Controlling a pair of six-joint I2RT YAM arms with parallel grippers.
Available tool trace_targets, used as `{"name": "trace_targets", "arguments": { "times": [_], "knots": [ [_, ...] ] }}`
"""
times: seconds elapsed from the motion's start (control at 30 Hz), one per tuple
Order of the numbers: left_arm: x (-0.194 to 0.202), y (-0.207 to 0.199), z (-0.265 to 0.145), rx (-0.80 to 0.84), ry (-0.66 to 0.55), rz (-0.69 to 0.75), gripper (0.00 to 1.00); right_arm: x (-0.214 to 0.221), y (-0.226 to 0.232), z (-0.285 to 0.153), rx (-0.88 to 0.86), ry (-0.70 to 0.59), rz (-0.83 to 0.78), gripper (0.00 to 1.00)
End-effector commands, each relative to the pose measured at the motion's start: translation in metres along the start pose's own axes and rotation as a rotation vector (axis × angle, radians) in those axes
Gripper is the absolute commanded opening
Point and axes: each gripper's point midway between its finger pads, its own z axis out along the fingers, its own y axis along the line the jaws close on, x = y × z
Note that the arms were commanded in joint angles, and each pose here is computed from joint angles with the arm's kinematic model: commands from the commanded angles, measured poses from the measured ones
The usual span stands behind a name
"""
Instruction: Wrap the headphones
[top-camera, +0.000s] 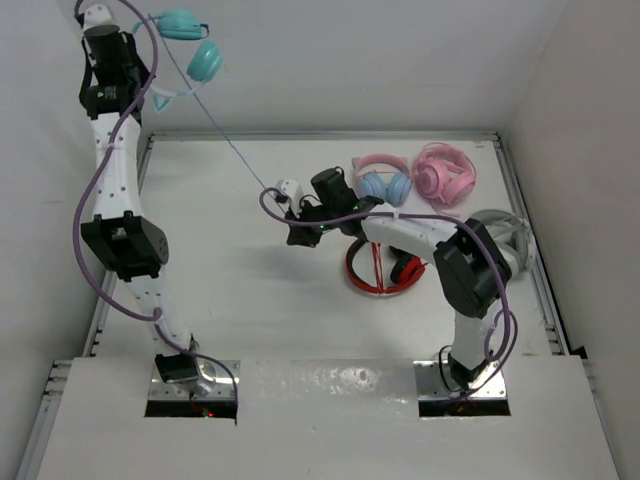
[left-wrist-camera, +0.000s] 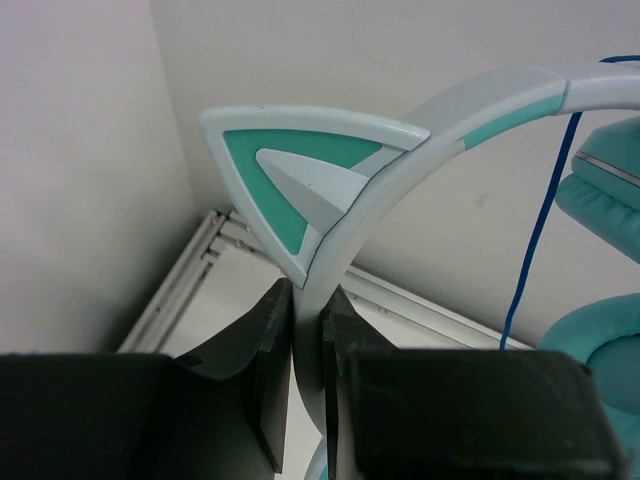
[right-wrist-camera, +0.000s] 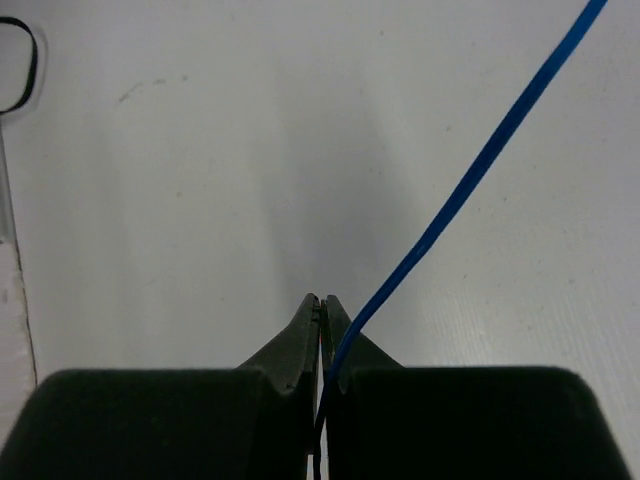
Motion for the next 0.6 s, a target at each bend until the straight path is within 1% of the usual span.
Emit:
{"name": "trace_targets", "arguments": {
  "times": [0.0,0.03,0.07,0.1,0.2,0.23,0.27,0.37,0.43,0.47,0.57],
  "knots": [
    [-0.061,-0.041,-0.024,0.034,-0.252,0.130,0.00,-0.069,0.012,-0.024,-0.011,-0.099,-0.136,0.00],
    [-0.046,-0.046,-0.019,0.029,-0.227,0.165,0.00,-0.076,0.008,-0.028,0.018,-0.099,-0.142,0.00],
    [-0.045,-0.046,-0.019,0.029,-0.230,0.216,0.00,-0.091,0.006,-0.035,0.044,-0.122,-0.169,0.00],
    [-0.044,-0.048,-0.018,0.033,-0.237,0.241,0.00,-0.097,0.001,-0.041,0.075,-0.128,-0.189,0.00],
    [-0.029,-0.055,-0.011,0.017,-0.226,0.388,0.00,-0.130,-0.014,-0.073,0.212,-0.156,-0.286,0.00],
    [-0.017,-0.059,-0.008,0.021,-0.208,0.431,0.00,-0.139,-0.016,-0.085,0.243,-0.156,-0.307,0.00],
    [-0.012,-0.058,-0.007,0.022,-0.198,0.473,0.00,-0.159,-0.022,-0.101,0.304,-0.175,-0.352,0.00],
    [-0.002,-0.064,-0.004,0.063,-0.179,0.477,0.00,-0.178,-0.031,-0.123,0.387,-0.162,-0.409,0.00],
    [-0.001,-0.067,-0.004,0.077,-0.172,0.475,0.00,-0.179,-0.036,-0.130,0.422,-0.142,-0.426,0.00],
    [0.001,-0.068,-0.004,0.081,-0.168,0.488,0.00,-0.183,-0.036,-0.136,0.438,-0.148,-0.432,0.00],
    [0.008,-0.065,-0.005,0.055,-0.157,0.554,0.00,-0.209,-0.026,-0.156,0.447,-0.229,-0.451,0.00]
  ]
}}
